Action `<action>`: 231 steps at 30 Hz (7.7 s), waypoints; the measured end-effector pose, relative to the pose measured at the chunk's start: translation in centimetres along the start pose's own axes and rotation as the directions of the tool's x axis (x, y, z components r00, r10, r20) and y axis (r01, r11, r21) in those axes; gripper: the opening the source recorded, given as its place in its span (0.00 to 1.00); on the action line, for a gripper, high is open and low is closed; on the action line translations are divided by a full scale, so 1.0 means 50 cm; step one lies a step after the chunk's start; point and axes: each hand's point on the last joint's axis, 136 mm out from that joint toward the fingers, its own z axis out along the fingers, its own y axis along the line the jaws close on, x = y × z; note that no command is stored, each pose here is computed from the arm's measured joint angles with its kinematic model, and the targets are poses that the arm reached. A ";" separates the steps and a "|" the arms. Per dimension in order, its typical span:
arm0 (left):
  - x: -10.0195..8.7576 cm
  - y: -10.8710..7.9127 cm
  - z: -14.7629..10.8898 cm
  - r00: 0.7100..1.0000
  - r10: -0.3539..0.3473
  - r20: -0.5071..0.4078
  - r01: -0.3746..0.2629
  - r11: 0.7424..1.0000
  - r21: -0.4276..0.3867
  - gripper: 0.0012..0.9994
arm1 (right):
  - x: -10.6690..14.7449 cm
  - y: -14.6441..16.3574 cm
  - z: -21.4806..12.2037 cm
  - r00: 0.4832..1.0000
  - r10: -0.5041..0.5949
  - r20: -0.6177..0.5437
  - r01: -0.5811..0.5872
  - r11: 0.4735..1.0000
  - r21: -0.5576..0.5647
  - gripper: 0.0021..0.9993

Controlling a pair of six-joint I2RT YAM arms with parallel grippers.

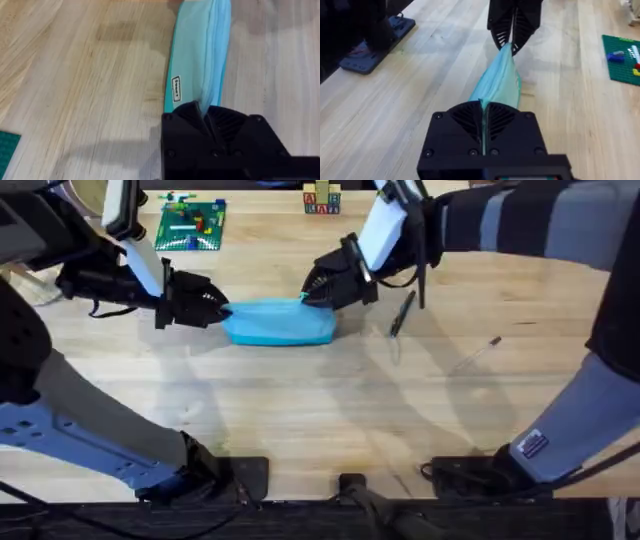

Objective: Unzip the bag, pick up the pens from the table one at a time and place them inside, then zip the bag closed.

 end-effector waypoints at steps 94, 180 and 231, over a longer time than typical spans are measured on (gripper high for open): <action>-0.006 0.001 0.002 1.000 0.004 0.008 -0.004 1.000 0.000 0.04 | -0.082 -0.066 0.252 0.996 -0.025 -0.082 0.039 0.984 0.174 1.00; -0.200 -0.072 -0.171 0.970 -0.189 -0.155 0.130 0.936 -0.328 1.00 | -0.079 0.058 -0.211 0.747 0.585 -0.316 -0.319 0.732 0.602 1.00; -0.188 -0.079 -0.174 0.761 -0.648 -0.034 0.574 0.696 -0.432 1.00 | -0.023 0.077 -0.092 0.847 0.376 -0.376 -0.300 0.921 0.247 0.03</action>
